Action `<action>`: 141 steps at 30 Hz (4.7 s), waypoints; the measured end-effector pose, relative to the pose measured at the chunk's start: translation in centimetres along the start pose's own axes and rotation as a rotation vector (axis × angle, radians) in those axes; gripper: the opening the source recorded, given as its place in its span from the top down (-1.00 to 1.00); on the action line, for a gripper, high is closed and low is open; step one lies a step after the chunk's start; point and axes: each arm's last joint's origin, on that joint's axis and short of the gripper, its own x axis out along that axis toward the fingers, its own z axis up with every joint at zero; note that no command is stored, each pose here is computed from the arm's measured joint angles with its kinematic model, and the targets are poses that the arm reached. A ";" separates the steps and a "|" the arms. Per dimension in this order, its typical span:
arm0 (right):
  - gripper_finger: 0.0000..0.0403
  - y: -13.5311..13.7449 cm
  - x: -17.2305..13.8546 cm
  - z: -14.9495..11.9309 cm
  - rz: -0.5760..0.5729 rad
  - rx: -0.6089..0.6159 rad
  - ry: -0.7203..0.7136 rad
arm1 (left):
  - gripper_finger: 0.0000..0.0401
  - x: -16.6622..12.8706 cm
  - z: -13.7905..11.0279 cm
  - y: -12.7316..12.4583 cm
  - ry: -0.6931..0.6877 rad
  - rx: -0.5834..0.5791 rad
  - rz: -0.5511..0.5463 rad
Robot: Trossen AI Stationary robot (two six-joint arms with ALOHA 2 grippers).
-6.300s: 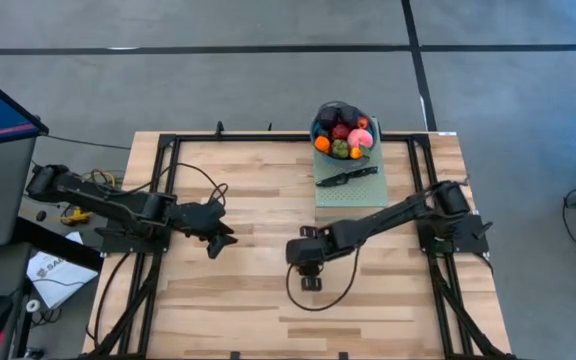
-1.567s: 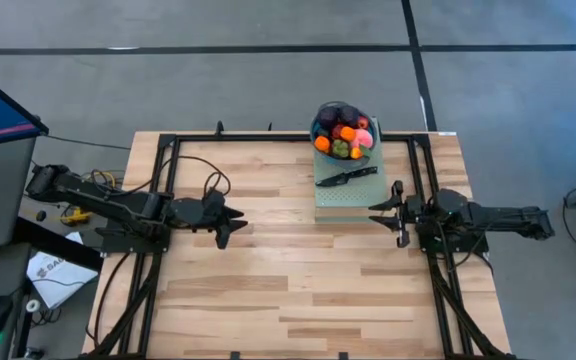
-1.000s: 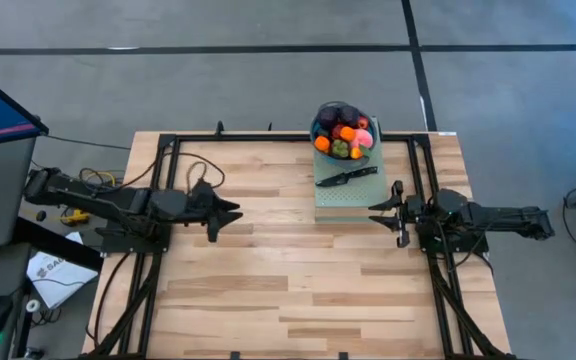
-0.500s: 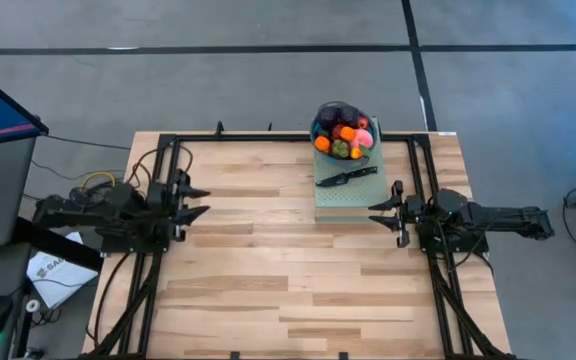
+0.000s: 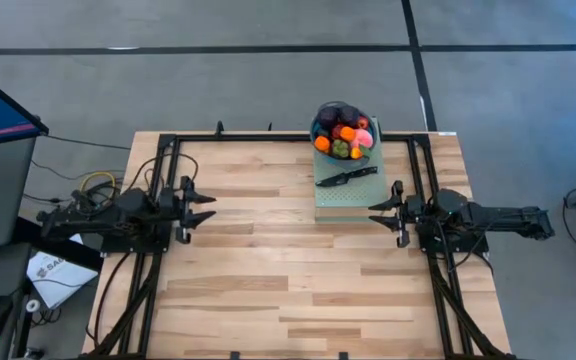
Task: Pick & Place Fruit
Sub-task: Return to Home Position
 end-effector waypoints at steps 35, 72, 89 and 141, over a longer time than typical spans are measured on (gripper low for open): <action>0.44 0.0 0.0 0.0 0.000 0.000 0.000 | 0.19 0.0 -1.5 0.0 0.157 0.026 -0.015; 0.44 0.0 0.0 0.0 0.000 0.000 0.000 | 0.96 -0.1 -1.6 -0.1 0.165 0.028 -0.038; 0.44 0.0 0.0 0.0 0.000 0.000 0.000 | 0.99 0.0 -1.3 -0.1 0.136 0.027 -0.037; 1.00 1.2 -0.2 0.1 0.125 -0.045 -0.021 | 0.99 0.0 -1.1 -0.1 0.112 0.027 -0.030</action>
